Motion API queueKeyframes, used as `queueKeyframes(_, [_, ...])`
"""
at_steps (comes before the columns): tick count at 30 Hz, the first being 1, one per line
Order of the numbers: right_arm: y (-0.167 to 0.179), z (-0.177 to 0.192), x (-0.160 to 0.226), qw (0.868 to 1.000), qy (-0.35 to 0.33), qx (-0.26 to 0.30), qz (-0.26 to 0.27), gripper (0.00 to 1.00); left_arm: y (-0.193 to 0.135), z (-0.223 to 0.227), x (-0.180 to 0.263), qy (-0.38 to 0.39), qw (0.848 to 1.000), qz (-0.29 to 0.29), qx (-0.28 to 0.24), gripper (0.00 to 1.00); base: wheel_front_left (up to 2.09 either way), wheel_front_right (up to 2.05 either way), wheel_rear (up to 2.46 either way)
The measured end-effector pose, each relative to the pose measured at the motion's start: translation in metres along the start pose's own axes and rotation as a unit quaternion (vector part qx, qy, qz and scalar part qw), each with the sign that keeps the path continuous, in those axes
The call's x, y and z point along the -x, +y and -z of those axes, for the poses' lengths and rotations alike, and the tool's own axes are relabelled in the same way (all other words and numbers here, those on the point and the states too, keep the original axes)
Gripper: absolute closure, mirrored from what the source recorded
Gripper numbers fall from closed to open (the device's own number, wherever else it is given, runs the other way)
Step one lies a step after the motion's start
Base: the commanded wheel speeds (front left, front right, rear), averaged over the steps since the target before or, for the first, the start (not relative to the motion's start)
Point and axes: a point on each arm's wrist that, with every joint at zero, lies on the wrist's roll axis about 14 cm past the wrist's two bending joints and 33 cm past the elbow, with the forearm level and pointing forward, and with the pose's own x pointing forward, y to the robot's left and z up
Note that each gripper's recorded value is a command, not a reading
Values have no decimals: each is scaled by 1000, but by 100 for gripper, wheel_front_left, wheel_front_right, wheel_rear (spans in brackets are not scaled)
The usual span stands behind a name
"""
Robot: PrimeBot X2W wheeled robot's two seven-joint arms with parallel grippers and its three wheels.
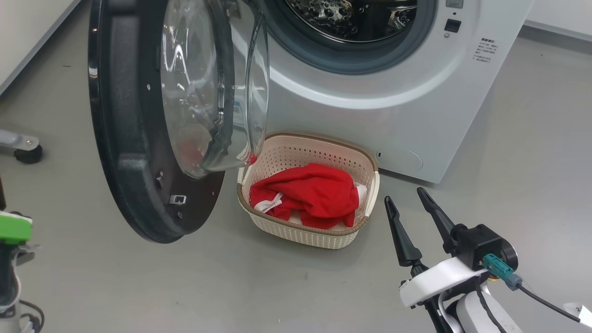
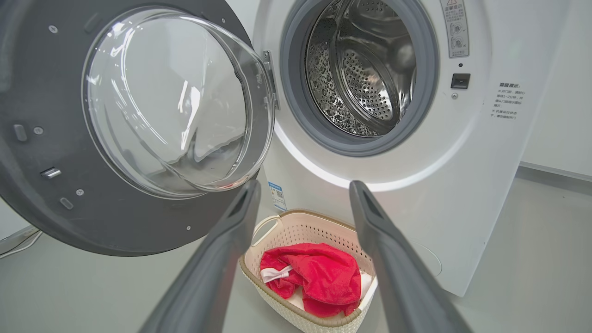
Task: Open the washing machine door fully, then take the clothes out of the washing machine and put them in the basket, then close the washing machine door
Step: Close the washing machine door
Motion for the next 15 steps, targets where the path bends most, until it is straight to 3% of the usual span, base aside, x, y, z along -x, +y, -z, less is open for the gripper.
queueKeyframes(5, [-5,0,2,1000,0,-1,8,0,-5,11,-12,39,991,-2,124,100,0,0,0])
queueKeyframes(9, [-8,-1,3,1000,-1,0,13,0,-22,32,-19,80,960,-4,267,100,0,0,0])
queueKeyframes(15, [-10,-1,4,1000,-2,0,17,0,-27,47,-22,140,918,-19,371,100,0,0,0])
